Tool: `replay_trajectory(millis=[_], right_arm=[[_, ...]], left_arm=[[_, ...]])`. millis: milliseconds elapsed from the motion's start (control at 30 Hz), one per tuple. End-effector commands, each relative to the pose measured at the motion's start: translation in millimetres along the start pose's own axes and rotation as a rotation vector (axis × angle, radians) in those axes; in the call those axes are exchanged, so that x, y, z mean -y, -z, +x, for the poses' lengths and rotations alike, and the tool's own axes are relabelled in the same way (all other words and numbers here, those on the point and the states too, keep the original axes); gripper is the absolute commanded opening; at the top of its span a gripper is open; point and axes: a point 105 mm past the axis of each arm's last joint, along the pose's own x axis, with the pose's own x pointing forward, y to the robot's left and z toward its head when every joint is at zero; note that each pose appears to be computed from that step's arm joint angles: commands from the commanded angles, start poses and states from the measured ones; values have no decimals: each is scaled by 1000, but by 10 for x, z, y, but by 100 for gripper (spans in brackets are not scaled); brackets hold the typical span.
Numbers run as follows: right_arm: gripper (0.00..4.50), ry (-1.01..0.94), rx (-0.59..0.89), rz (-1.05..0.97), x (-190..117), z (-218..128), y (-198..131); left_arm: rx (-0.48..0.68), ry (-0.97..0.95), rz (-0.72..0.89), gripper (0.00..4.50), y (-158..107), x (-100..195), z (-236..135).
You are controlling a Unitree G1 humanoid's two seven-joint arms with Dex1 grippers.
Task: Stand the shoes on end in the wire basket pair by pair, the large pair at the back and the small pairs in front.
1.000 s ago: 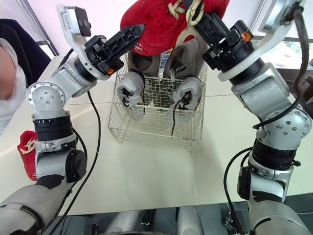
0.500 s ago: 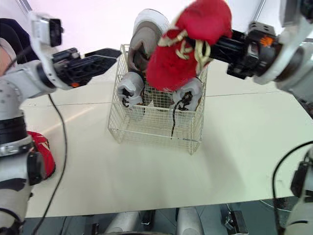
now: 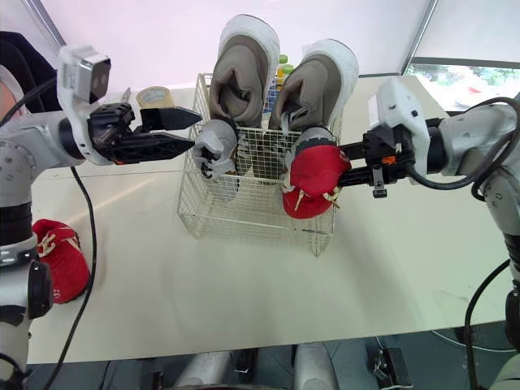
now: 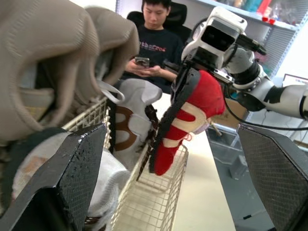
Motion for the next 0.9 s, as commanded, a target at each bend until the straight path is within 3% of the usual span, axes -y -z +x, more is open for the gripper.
replay_trajectory(millis=[33,167,267,400,433,633,900], right_arm=[[70,-17,-21,-38,-48,12,-3],[70,-71,-51,11,-171,100,127],[204,-62,-86,12,-176,166,279],[414,-41,-110,-2,-163,184,373],[445,-38,-114,-9,-164,186,382],[445,2,-184,-85,-221,32,347],[445,169,-232,-146,-70,-380,90]], left_arm=[[-20,16,35,445,25,88,38],[-31,6,26,445,95,99,45],[-32,3,20,450,132,107,66],[-28,-3,18,450,146,105,80],[-28,-5,18,450,147,105,80],[-21,-19,22,450,139,113,106],[-39,-64,37,450,156,100,70]])
